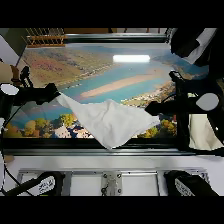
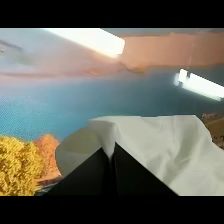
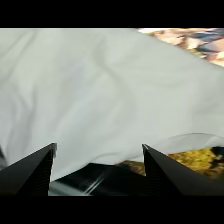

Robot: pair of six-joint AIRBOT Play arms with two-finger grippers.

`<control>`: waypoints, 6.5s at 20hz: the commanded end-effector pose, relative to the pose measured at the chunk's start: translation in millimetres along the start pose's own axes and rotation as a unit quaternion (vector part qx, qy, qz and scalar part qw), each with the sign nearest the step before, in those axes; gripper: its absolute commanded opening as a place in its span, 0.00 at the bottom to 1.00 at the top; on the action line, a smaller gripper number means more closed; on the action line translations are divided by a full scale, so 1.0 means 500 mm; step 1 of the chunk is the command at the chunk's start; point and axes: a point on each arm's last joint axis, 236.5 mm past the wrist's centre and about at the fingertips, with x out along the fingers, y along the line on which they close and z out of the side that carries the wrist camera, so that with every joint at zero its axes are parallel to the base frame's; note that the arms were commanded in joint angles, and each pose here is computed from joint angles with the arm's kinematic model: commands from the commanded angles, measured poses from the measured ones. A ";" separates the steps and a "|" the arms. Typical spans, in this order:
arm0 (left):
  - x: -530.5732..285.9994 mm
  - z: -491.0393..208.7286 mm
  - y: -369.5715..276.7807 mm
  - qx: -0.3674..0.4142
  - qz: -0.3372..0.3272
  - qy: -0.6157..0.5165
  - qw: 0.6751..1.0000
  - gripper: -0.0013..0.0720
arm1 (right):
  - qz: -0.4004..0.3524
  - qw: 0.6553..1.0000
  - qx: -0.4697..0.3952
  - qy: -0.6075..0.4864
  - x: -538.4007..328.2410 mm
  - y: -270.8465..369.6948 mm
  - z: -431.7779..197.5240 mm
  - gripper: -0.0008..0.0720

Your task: Fold the clothes and pants, and hang the long-sleeved shirts on hangers.

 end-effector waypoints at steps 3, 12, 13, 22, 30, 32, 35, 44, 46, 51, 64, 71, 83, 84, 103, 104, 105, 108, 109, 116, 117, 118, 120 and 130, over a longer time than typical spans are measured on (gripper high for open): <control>0.001 0.002 0.002 0.000 0.001 -0.002 1.000 0.03 | -0.032 0.996 0.047 0.073 0.126 -0.247 -0.020 0.81; 0.001 0.002 0.002 0.000 0.001 -0.002 1.000 0.03 | 0.010 0.989 0.052 0.139 0.263 -0.261 -0.033 0.80; 0.001 0.003 0.002 0.000 0.001 -0.003 1.000 0.03 | 0.019 0.989 0.044 0.138 0.268 -0.245 -0.031 0.80; -0.151 0.133 -0.033 0.023 -0.008 -0.100 0.995 0.03 | -0.010 0.997 -0.053 -0.056 0.048 -0.170 0.222 0.02; -0.709 0.204 -0.259 0.149 -0.016 -0.411 0.899 0.03 | -0.094 0.890 -0.198 -0.399 -0.546 0.088 0.327 0.02; -0.785 0.170 -0.295 0.167 -0.014 -0.452 0.876 0.03 | -0.094 0.874 -0.205 -0.431 -0.606 0.130 0.297 0.02; -0.844 0.120 -0.330 0.185 -0.015 -0.483 0.856 0.03 | -0.079 0.869 -0.193 -0.448 -0.649 0.172 0.250 0.02; -0.802 0.125 -0.312 0.176 -0.014 -0.448 0.877 0.03 | -0.055 0.914 -0.120 -0.384 -0.604 0.162 0.187 0.02; -0.720 0.187 -0.259 0.147 -0.013 -0.402 0.904 0.03 | -0.042 0.936 -0.084 -0.338 -0.539 0.126 0.211 0.02; -0.372 0.313 -0.175 0.101 -0.034 -0.259 0.960 0.03 | -0.032 0.981 -0.037 -0.188 -0.257 0.013 0.291 0.02; -0.015 0.285 -0.082 0.057 -0.026 -0.108 0.992 0.88 | -0.082 0.982 0.025 -0.166 -0.084 -0.177 0.365 0.90; -0.013 -0.065 0.084 -0.020 0.035 0.041 0.998 0.85 | -0.077 0.986 0.144 0.036 0.009 -0.270 -0.008 0.90; -0.014 -0.281 0.125 -0.062 0.048 0.053 0.996 0.85 | 0.013 0.954 0.298 0.036 0.209 -0.235 -0.154 0.90; -0.015 -0.280 0.124 -0.063 0.048 0.052 0.996 0.85 | 0.012 0.955 0.295 0.038 0.221 -0.231 -0.154 0.90; -0.004 -0.309 0.322 -0.325 0.117 -0.035 0.938 0.85 | 0.020 0.970 0.237 0.047 0.263 -0.187 -0.157 0.02; 0.006 -0.312 0.325 -0.331 0.117 -0.029 0.936 0.85 | 0.020 0.970 0.237 0.047 0.263 -0.186 -0.157 0.02; 0.018 -0.311 0.323 -0.334 0.116 -0.022 0.935 0.85 | 0.020 0.970 0.237 0.047 0.263 -0.186 -0.157 0.02; 0.057 -0.296 0.300 -0.308 0.116 0.002 0.944 0.85 | 0.020 0.970 0.237 0.047 0.263 -0.186 -0.157 0.02; 0.073 -0.288 0.288 -0.295 0.115 0.009 0.949 0.85 | 0.020 0.970 0.237 0.047 0.263 -0.186 -0.157 0.02; 0.131 -0.244 0.236 -0.248 0.106 0.029 0.963 0.27 | 0.021 0.970 0.237 0.048 0.263 -0.185 -0.157 0.02; 0.128 -0.238 0.232 -0.246 0.104 0.025 0.963 0.03 | 0.021 0.970 0.237 0.048 0.263 -0.185 -0.157 0.02; 0.122 -0.230 0.227 -0.243 0.101 0.017 0.965 0.03 | 0.021 0.970 0.236 0.046 0.262 -0.185 -0.155 0.02; 0.089 -0.195 0.215 -0.235 0.090 -0.015 0.968 0.03 | 0.020 0.975 0.221 0.033 0.247 -0.181 -0.132 0.02; -0.597 0.150 -0.233 0.032 -0.085 -0.413 0.906 0.03 | -0.002 0.942 -0.110 -0.316 -0.370 0.104 0.279 0.02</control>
